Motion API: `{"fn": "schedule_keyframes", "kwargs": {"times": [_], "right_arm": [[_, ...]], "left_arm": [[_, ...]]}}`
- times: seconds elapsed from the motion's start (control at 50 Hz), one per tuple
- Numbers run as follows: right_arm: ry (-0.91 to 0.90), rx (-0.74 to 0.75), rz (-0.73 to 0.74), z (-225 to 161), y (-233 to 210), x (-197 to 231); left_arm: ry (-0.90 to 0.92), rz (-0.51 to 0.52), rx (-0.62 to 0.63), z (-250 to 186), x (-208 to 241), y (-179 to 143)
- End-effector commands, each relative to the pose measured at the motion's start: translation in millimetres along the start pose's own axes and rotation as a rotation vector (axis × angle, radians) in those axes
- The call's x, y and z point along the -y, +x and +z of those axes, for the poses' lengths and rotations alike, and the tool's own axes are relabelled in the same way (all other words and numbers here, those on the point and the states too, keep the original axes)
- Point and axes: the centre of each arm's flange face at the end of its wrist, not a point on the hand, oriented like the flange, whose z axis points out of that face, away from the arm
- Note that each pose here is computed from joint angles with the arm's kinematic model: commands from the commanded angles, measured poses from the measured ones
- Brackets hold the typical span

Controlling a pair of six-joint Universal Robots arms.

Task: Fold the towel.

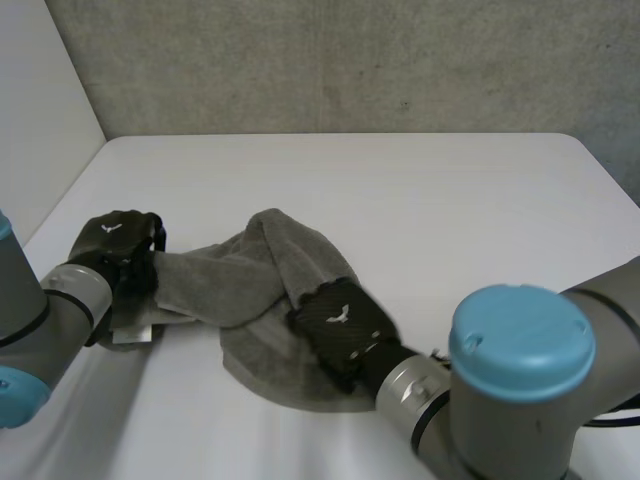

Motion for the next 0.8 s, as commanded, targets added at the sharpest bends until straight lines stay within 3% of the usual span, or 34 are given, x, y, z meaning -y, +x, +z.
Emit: {"fn": "schedule_keyframes", "kwargs": {"times": [0.02,0.3,0.42,0.56,0.8], "right_arm": [[0.027,0.086,-0.003,7.7,-25.3,2.8],[-0.036,0.096,-0.011,42.1,-28.9,-23.2],[-0.039,0.072,-0.004,24.8,-20.7,-16.5],[-0.075,-0.100,0.072,4.0,43.2,-23.7],[-0.171,-0.135,0.201,-6.7,57.5,-53.3]], "left_arm": [[-0.002,-0.016,-0.009,7.8,-2.3,-11.4],[0.003,-0.030,-0.006,13.9,-1.6,-21.2],[-0.007,-0.033,-0.002,12.4,-3.6,-22.4],[-0.015,-0.032,-0.018,7.2,-5.6,-16.4],[-0.008,-0.030,-0.026,0.9,-3.5,-12.7]]}}
